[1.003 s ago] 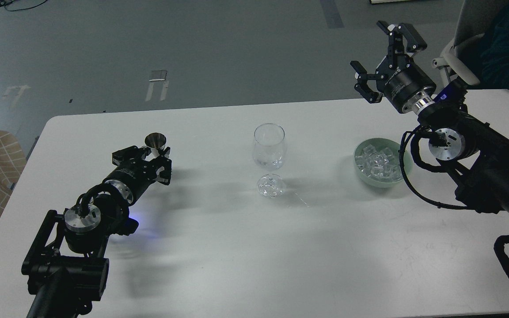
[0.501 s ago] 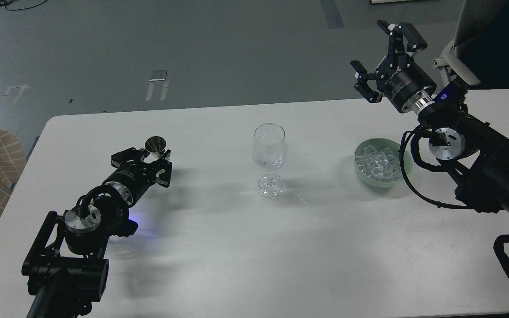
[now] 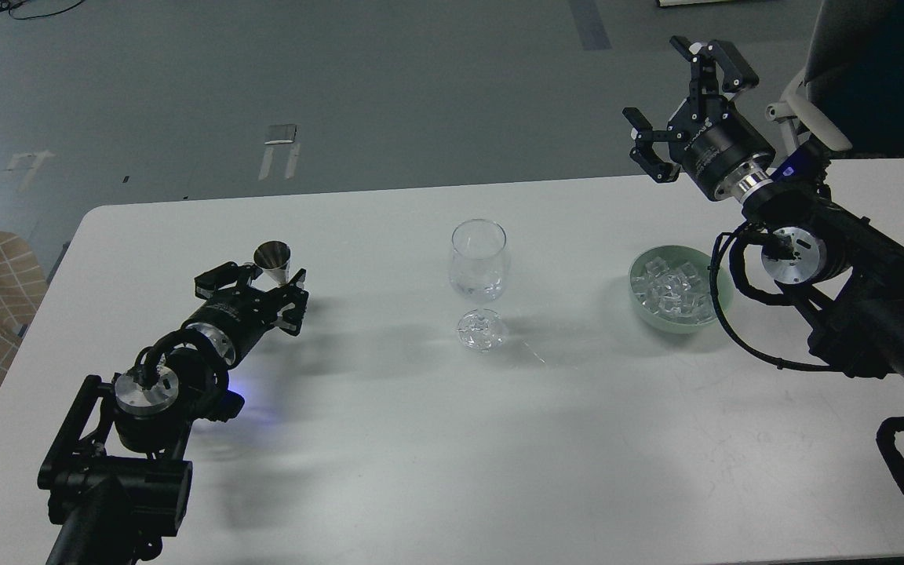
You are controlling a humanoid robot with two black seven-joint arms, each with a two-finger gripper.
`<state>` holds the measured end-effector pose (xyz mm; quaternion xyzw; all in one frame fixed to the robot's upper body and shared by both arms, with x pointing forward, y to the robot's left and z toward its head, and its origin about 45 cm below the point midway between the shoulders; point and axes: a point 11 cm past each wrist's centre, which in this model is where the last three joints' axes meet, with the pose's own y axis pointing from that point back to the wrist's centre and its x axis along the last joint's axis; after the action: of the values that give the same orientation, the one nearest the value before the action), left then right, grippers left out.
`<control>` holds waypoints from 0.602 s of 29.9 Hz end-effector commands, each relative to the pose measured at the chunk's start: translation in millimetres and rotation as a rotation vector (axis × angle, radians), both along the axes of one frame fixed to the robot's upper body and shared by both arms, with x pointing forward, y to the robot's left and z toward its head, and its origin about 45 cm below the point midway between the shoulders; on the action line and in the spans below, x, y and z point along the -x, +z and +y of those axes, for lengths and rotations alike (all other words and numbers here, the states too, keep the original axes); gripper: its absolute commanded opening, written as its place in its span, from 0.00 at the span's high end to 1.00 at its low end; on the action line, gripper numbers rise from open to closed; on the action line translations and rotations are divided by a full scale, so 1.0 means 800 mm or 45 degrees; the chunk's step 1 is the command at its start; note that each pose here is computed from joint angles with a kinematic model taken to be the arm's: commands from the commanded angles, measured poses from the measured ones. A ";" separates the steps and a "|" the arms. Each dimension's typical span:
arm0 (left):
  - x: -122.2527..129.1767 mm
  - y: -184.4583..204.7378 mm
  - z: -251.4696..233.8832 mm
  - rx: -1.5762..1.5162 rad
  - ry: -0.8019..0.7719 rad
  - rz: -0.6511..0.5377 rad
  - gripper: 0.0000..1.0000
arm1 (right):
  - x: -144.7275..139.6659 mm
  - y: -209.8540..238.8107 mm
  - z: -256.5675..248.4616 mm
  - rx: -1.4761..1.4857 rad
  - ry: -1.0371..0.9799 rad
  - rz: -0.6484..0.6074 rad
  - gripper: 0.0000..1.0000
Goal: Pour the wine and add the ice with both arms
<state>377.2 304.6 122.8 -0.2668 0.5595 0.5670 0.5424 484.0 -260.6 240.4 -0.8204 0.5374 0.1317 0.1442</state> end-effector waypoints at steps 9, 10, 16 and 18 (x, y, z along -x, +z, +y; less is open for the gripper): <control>0.019 -0.012 0.020 -0.030 -0.006 0.004 0.02 | 0.000 -0.001 -0.001 0.002 0.000 0.001 0.00; 0.024 -0.013 0.023 -0.033 -0.019 -0.008 0.02 | 0.000 0.000 -0.001 0.000 -0.001 0.001 0.00; 0.051 -0.021 0.047 -0.029 -0.035 -0.013 0.02 | 0.001 0.000 -0.004 0.003 -0.004 0.001 0.00; 0.059 -0.019 0.058 -0.037 -0.049 -0.020 0.02 | 0.001 0.000 -0.005 0.006 -0.005 0.000 0.00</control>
<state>339.6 339.1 106.4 -0.2555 0.5533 0.5647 0.5565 483.5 -263.6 239.9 -0.8194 0.5394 0.1311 0.1431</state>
